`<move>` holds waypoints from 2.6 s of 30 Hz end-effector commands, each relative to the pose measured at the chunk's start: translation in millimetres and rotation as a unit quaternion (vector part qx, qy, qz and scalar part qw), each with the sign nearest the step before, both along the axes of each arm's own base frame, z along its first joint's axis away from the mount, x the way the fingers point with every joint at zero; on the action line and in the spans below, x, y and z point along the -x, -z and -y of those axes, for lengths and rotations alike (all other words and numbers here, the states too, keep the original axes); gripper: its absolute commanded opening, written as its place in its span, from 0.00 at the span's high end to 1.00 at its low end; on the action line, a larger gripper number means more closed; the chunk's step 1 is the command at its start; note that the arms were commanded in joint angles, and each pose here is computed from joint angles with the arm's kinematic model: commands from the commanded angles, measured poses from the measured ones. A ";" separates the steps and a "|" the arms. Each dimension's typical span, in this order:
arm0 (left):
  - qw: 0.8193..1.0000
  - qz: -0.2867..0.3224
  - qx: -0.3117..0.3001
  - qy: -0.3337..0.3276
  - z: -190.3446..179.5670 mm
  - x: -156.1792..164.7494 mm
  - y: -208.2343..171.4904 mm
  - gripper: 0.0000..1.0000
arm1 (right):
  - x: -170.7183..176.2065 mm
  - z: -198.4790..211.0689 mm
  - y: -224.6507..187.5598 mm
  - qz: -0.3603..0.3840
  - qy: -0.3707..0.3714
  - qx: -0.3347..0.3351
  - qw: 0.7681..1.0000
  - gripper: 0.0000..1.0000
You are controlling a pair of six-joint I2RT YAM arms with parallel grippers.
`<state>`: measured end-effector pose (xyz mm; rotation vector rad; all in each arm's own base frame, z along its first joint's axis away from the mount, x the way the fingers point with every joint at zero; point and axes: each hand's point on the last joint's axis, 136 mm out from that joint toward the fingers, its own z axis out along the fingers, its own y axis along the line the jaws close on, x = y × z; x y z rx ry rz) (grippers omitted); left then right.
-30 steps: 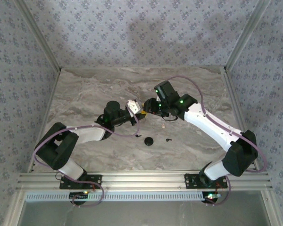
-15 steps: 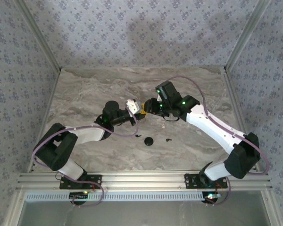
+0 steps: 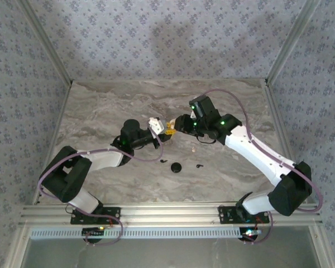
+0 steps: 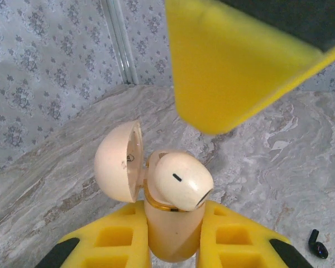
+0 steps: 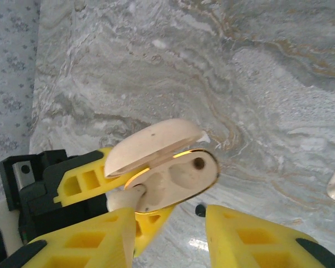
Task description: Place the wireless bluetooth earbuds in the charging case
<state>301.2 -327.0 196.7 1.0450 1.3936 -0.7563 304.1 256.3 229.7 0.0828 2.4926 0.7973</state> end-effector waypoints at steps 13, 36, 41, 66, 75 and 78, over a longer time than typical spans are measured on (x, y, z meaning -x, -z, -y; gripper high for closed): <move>1.000 0.021 0.021 -0.003 -4.5 2.0 -22.0 0.90 | -0.4 -18.7 -15.1 0.045 -0.048 0.019 0.998 0.63; 0.999 0.024 0.024 -0.003 -4.3 2.9 -25.1 0.90 | -1.1 -30.0 0.5 0.037 -0.080 0.087 0.992 0.62; 0.999 0.024 0.025 0.001 -4.1 3.9 -26.3 0.90 | 2.2 -30.2 4.4 0.028 -0.088 0.092 0.991 0.65; 0.997 0.005 0.032 0.065 -1.1 23.3 -33.6 0.90 | 16.9 -20.1 2.5 0.034 -0.216 0.077 0.973 0.77; 0.997 0.003 0.030 0.071 -1.5 24.4 -35.0 0.90 | 18.2 -14.7 -2.4 0.041 -0.240 0.070 0.967 0.78; 0.997 0.003 0.030 0.073 -1.4 25.7 -35.9 0.90 | 19.0 -13.6 -2.2 0.044 -0.250 0.074 0.964 0.77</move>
